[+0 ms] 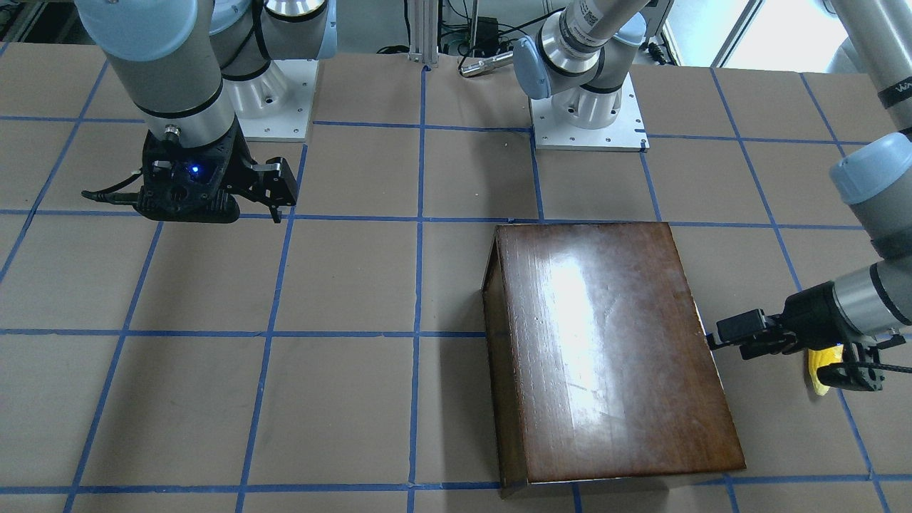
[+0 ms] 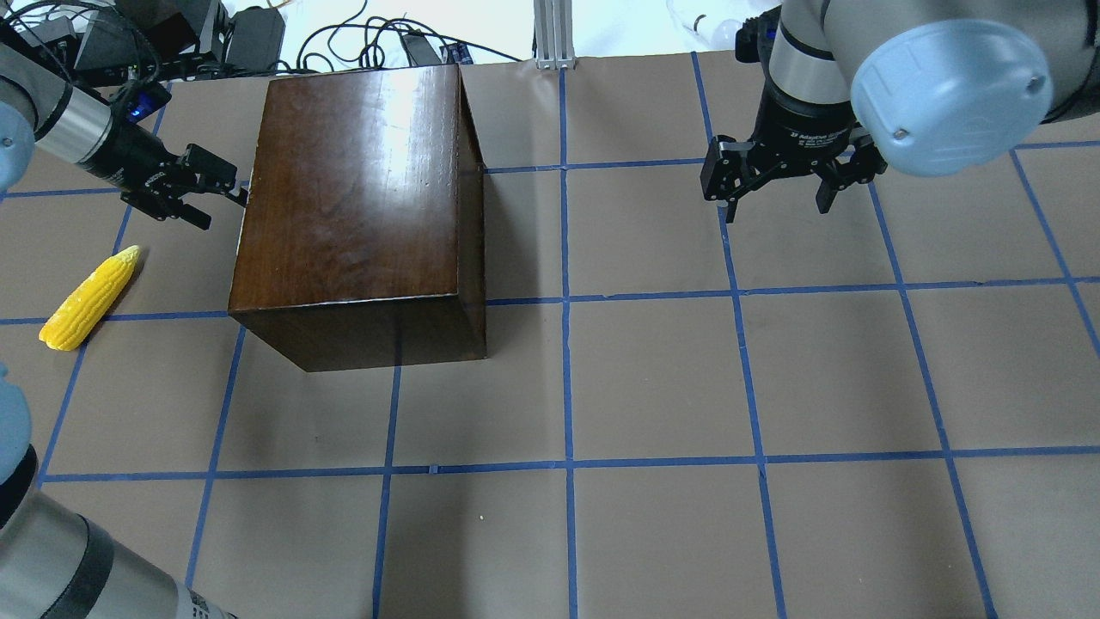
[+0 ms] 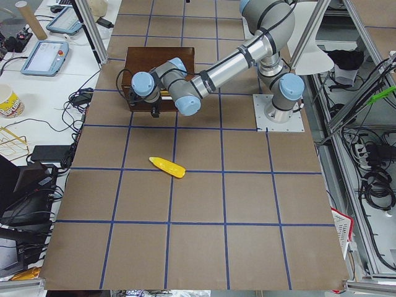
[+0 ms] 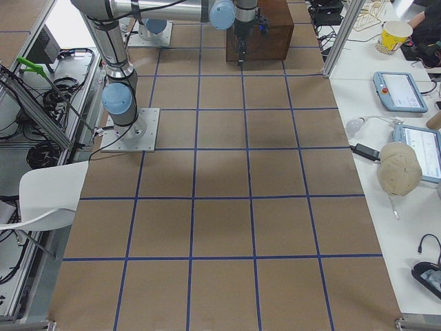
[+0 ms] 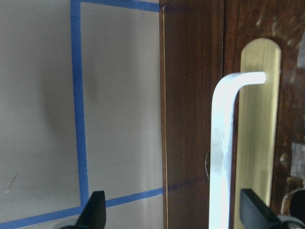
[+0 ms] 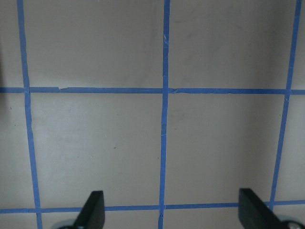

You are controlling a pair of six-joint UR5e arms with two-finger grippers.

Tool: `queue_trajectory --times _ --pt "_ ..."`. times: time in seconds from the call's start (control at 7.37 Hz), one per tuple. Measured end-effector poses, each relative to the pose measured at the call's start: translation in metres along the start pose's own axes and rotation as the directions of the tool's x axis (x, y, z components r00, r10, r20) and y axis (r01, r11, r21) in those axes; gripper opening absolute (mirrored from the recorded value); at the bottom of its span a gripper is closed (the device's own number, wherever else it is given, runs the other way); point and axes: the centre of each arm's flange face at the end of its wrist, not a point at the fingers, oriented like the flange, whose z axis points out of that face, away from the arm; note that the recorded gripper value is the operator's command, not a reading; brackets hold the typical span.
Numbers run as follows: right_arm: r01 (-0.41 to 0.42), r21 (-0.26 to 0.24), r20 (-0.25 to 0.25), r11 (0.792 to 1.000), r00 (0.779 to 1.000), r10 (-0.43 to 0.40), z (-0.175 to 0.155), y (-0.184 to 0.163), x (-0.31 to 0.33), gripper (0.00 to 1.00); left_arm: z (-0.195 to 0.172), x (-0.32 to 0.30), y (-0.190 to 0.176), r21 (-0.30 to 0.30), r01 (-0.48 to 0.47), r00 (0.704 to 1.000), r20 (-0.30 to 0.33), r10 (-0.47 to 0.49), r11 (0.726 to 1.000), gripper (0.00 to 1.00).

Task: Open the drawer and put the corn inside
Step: 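Lower the left gripper and hook it onto the white drawer handle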

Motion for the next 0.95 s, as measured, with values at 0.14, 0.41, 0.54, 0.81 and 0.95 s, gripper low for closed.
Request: queue_trajectory --times 0.14,0.41,0.54,0.81,0.95 --pt "0.000 0.000 0.000 1.000 1.000 0.000 0.000 0.000 0.000 1.00 0.002 -0.001 0.000 -0.002 0.001 1.000 -0.003 -0.001 1.000 1.00" --pt "0.000 0.001 0.000 1.000 1.000 0.000 0.000 0.000 0.000 1.00 0.007 -0.004 -0.001 -0.010 0.001 1.000 -0.008 -0.001 1.000 1.00" --pt "0.000 0.001 0.000 1.000 1.000 0.000 0.000 0.000 0.000 1.00 0.010 -0.005 -0.002 -0.014 0.002 1.000 -0.011 -0.002 1.000 1.00" --pt "0.000 0.000 0.000 1.000 1.000 0.000 0.000 0.000 0.000 1.00 0.015 -0.007 -0.003 -0.022 0.003 1.000 -0.014 -0.003 1.000 1.00" --pt "0.000 0.000 0.000 1.000 1.000 0.000 0.000 0.000 0.000 1.00 0.017 -0.007 -0.003 -0.025 0.006 1.000 -0.014 -0.006 1.000 1.00"
